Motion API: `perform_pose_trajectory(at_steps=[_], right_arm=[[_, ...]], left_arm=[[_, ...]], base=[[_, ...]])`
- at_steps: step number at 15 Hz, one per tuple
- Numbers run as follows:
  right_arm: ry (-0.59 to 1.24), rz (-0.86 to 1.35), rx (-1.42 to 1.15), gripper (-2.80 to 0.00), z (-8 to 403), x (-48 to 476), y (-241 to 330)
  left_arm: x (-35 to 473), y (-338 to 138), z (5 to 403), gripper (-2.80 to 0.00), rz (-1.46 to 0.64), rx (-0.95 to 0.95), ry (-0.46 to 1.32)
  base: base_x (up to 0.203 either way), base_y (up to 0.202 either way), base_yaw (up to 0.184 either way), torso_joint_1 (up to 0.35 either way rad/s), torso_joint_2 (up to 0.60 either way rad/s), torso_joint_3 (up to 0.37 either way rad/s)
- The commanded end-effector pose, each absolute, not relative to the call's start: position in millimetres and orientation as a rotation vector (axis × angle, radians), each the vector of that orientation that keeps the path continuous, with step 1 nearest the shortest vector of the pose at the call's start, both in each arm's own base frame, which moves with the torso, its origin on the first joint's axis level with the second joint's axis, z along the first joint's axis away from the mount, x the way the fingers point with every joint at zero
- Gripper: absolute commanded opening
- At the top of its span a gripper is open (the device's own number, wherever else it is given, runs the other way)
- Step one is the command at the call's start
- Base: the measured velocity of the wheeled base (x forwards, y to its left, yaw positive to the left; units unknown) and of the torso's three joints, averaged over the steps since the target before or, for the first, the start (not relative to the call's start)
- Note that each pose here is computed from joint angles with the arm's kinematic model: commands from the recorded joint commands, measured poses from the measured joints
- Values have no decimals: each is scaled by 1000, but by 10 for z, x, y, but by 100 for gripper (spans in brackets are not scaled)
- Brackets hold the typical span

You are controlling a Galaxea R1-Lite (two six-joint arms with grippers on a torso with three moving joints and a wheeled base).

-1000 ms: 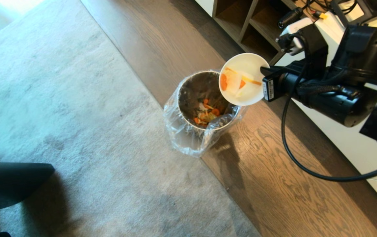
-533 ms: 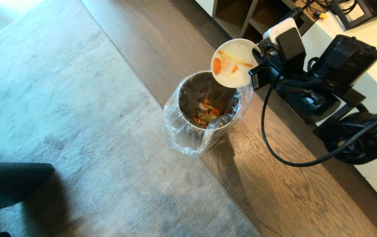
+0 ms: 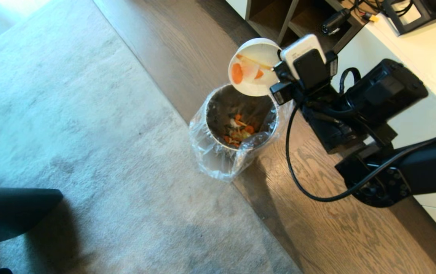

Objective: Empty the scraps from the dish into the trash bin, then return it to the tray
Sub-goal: Pour the leftover food from the bowl into the trash can

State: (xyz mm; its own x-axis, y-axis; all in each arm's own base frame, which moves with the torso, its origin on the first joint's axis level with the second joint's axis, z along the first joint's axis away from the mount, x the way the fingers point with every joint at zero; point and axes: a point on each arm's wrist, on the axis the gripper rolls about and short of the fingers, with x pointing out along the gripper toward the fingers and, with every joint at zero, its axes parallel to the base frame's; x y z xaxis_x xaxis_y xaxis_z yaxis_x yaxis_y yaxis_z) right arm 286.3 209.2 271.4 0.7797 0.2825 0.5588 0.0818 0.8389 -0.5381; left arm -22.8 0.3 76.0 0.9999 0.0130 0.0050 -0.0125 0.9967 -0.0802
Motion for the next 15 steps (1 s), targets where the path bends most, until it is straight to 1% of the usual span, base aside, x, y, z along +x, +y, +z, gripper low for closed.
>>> perform_pose_trajectory(at_steps=[1,5,12,15], right_arm=[[-711,101,-616,-280,2645,2781,2137],[-711,80,-722,-280,2475,2694,2089],[-792,63,-906,-280,2519,2661,2108],[-873,80,-991,-280,2560,2638,2112]], left_arm=[[-228,3,761,-280,14,-81,-7],[-228,3,761,-280,14,-81,-7],[-228,3,761,-280,14,-81,-7],[-228,3,761,-280,14,-81,-7]], base=[[0,0,0,0,0,0],[0,0,0,0,0,0],[0,0,0,0,0,0],[0,0,0,0,0,0]])
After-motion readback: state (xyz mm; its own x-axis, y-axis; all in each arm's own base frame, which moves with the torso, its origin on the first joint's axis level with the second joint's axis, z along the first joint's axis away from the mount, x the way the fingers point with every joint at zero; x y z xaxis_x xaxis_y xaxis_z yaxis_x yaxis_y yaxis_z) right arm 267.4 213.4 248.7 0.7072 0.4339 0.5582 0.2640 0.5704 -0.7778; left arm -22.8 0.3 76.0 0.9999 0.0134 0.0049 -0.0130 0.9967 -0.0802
